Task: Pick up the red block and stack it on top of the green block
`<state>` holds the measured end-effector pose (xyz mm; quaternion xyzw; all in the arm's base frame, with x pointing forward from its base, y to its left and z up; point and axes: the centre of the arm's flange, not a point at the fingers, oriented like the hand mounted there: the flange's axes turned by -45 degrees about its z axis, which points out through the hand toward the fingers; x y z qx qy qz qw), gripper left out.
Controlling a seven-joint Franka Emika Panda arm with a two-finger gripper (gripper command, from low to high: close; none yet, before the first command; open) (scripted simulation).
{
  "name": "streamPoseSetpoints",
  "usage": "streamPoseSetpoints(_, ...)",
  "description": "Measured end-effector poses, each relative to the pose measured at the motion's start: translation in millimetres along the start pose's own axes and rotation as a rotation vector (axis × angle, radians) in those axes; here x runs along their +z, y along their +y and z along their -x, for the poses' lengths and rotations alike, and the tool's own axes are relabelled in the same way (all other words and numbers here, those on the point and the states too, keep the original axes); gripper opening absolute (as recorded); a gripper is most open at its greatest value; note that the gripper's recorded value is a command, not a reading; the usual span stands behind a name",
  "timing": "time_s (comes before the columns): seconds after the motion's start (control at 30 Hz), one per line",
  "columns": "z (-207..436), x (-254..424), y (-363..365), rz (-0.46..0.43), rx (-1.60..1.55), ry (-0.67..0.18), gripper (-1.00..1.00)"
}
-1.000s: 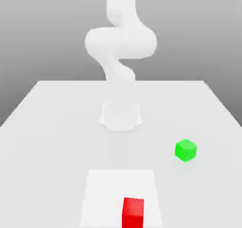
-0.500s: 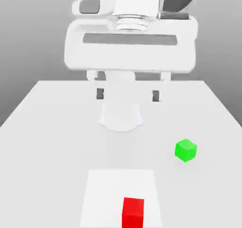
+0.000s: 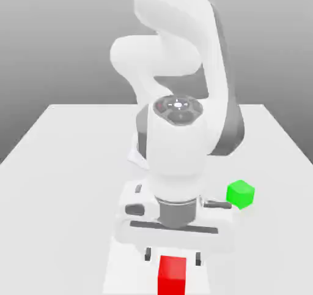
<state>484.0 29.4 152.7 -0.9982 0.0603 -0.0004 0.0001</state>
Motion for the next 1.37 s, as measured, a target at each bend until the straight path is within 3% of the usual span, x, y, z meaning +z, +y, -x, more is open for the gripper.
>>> streamPoseSetpoints(0.23, 0, 3, 0, 0.0, 0.0, 0.0, -1.0)
streamPoseSetpoints(0.4, 3, -52, -4, -0.003, -0.014, -0.001, -1.0)
streamPoseSetpoints(0.67, 132, -92, -138, -0.051, -0.567, -0.01, -1.0)
streamPoseSetpoints(0.97, 276, -95, -160, -0.009, -1.11, -0.004, -1.0)
streamPoseSetpoints(1.27, 286, -38, -159, 0.011, -1.164, 0.0, -1.0)
streamPoseSetpoints(1.3, 287, -31, -158, 0.006, -1.162, 0.0, 1.0)
streamPoseSetpoints(1.37, 287, -31, -158, 0.006, -1.162, 0.0, 1.0)
